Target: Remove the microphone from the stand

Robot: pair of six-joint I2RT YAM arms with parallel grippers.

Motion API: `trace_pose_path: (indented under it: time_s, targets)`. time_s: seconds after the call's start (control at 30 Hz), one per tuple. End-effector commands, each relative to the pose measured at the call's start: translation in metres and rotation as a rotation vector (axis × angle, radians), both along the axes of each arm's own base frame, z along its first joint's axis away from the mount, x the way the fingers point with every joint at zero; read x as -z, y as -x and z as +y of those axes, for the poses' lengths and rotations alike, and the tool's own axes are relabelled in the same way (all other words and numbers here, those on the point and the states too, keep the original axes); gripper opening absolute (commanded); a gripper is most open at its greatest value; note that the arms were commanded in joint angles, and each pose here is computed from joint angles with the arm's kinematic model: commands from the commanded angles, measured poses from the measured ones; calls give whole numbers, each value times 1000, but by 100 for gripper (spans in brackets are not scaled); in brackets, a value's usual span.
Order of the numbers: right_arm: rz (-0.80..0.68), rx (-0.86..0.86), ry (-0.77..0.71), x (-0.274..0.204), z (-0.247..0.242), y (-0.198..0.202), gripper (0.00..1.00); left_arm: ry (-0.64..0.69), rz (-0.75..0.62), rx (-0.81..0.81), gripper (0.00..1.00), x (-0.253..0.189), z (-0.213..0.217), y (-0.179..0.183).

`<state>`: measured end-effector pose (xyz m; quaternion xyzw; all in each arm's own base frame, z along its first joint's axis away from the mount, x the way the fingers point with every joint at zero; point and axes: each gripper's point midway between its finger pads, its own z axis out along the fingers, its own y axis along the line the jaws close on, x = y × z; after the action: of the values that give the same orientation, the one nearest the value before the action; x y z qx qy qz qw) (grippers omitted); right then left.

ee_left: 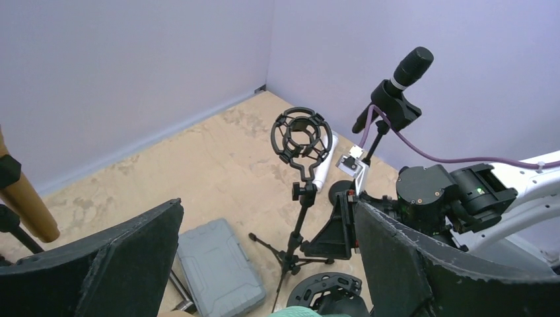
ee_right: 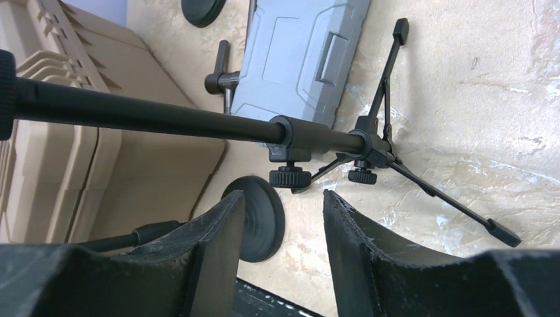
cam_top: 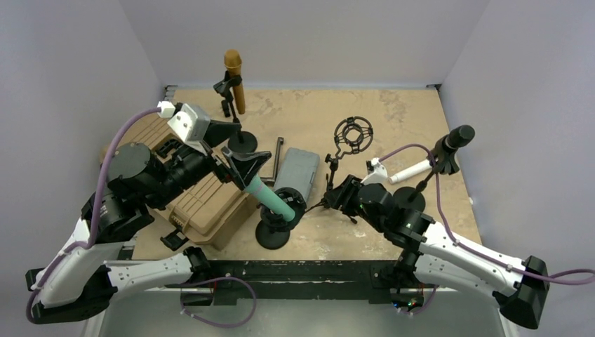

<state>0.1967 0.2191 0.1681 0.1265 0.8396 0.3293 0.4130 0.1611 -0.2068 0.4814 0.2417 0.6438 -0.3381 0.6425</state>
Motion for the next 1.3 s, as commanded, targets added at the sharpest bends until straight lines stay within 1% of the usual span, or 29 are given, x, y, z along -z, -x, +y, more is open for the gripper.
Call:
trace_pose_path:
  time_s: [0.0, 0.1, 0.27, 0.43, 0.53, 0.7, 0.73, 0.8, 0.83, 0.93, 1.0, 1.07, 1.13, 1.2, 1.23, 1.27]
  targets:
    - [-53, 33, -18, -13, 2, -15, 45, 36, -60, -54, 100, -11, 3, -10]
    - [-58, 17, -6, -9, 7, -17, 41, 36, -63, -56, 100, -10, 4, -10]
    - [-74, 20, 57, -6, 7, -24, 37, 32, -61, -47, 100, -10, 3, -8]
    - [-68, 39, 151, 2, 2, -31, 30, 29, -60, -55, 100, -9, 5, -9]
    - [-64, 57, 232, 10, -5, -35, 25, 30, -63, -56, 100, -10, 6, -9]
    - [-70, 29, 272, 9, -3, -36, 23, 26, -64, -58, 100, -9, 6, -9]
    - [-68, 32, 291, 10, -5, -37, 19, 23, -62, -59, 100, -8, 6, -10]
    - [-56, 45, 359, 10, -11, -37, 5, 23, -62, -57, 100, -8, 5, -9]
    - [-42, 55, 414, 14, -17, -36, 0, 23, -61, -57, 100, -8, 5, -9]
    - [3, 97, 619, 28, -37, -33, 0, 19, -60, -57, 100, -7, 4, -10]
    - [-6, 153, 749, 30, -48, -29, 0, 16, -60, -57, 100, -6, 4, -11]
    - [-21, 169, 824, 29, -48, -25, 0, 14, -58, -59, 100, -5, 3, -11]
    - [-31, 166, 854, 28, -42, -24, 0, 13, -56, -57, 100, -5, 2, -12]
    - [-45, 132, 819, 26, -31, -26, 0, 9, -52, -56, 100, -3, 0, -12]
    - [-54, 101, 788, 25, -23, -26, 4, 9, -52, -55, 100, -3, 0, -13]
    - [-60, 76, 749, 25, -16, -25, 10, 6, -50, -56, 100, -2, -1, -13]
